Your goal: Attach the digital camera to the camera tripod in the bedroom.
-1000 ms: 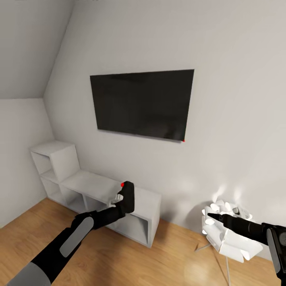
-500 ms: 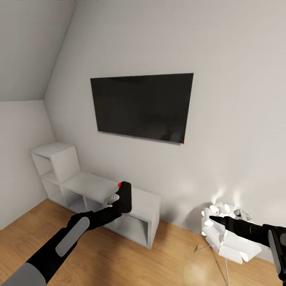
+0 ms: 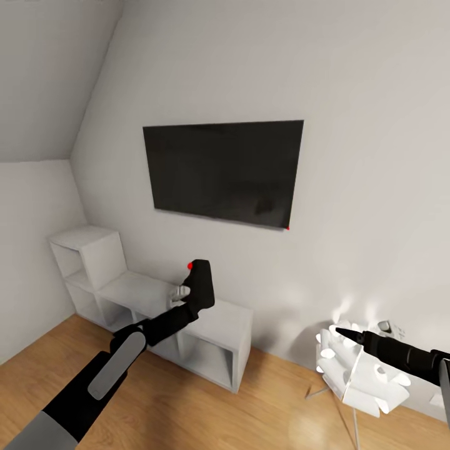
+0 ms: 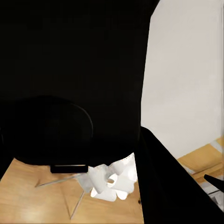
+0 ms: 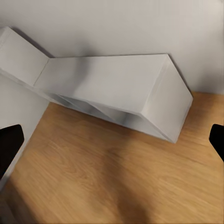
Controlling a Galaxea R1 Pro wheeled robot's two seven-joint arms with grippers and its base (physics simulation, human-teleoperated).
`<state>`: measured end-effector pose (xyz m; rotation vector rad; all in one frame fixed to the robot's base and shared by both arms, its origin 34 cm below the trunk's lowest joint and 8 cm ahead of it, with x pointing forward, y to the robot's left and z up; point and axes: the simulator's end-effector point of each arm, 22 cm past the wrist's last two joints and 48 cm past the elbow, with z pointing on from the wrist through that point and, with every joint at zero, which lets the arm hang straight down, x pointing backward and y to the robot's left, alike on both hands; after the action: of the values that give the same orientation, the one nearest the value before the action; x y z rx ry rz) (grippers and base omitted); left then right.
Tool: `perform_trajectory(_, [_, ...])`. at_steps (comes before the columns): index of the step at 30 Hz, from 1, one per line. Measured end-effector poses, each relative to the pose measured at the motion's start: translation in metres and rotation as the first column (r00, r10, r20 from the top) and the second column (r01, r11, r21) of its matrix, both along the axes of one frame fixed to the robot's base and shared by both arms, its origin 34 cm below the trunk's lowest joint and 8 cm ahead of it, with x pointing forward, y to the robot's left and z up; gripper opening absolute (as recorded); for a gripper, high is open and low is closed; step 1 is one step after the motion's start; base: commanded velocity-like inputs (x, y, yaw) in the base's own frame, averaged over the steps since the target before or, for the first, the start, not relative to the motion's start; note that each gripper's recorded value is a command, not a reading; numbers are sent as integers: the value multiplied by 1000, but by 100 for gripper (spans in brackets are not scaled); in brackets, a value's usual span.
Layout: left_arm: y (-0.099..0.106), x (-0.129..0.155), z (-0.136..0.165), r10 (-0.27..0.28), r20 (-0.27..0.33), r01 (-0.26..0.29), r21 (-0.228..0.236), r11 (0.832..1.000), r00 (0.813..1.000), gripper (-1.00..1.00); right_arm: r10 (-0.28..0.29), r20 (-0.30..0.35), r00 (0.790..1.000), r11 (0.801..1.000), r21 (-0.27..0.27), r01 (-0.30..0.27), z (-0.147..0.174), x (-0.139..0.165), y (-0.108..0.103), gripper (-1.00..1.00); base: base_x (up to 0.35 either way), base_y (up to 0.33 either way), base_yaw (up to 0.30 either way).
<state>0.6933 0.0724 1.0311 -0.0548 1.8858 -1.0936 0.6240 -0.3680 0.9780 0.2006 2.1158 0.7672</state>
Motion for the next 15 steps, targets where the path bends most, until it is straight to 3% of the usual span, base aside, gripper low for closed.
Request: perform_trajectory(15, [-1,2,20,26,12,-25,-20,999,1000,-100,0,2,1000,1000,0,0,18,-3,-1,100,0,0,0])
